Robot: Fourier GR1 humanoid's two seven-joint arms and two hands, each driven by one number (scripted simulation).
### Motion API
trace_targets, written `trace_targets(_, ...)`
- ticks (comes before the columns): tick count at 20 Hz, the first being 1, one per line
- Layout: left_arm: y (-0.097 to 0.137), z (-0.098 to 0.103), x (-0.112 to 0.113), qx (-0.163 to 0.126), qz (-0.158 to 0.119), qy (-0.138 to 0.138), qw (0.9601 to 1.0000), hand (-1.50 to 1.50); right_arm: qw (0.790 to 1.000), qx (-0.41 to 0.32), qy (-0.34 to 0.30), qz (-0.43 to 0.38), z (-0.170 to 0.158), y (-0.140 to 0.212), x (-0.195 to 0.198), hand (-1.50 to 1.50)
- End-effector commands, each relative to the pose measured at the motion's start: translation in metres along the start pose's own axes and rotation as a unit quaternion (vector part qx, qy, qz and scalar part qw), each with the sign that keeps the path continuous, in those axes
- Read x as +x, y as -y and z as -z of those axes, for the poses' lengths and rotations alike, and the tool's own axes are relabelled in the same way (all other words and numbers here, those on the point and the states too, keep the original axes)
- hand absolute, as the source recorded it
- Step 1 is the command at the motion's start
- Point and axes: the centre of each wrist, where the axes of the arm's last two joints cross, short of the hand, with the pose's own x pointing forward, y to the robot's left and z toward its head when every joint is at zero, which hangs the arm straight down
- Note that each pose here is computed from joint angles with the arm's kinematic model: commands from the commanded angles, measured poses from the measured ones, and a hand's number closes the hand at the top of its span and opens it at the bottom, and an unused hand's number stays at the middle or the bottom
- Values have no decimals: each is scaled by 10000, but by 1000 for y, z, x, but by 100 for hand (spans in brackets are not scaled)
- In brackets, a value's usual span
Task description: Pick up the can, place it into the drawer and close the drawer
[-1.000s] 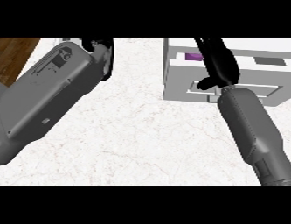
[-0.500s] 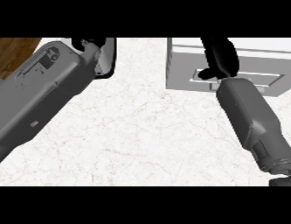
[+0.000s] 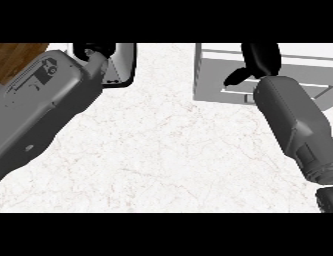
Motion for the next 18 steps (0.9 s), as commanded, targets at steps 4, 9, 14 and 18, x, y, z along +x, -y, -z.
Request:
trace_targets(4,-11,-6,-3,-76,78,4,9999,-150,9992,-339,-172,-83,33,37,-2,-150)
trace_targets(9,-20,-4,5,-61,10,-21,10000,-150,9975,33,165,691,37,37,12,-150)
trace_targets(14,-11,-11,2,-148,30,-40,9999,-150,9649,62,-314,2606,37,31,32,-150)
trace_targets(18,-25,-14,-5,-101,90,-92,9999,-150,9373,-2,-543,3442,39,34,22,-150)
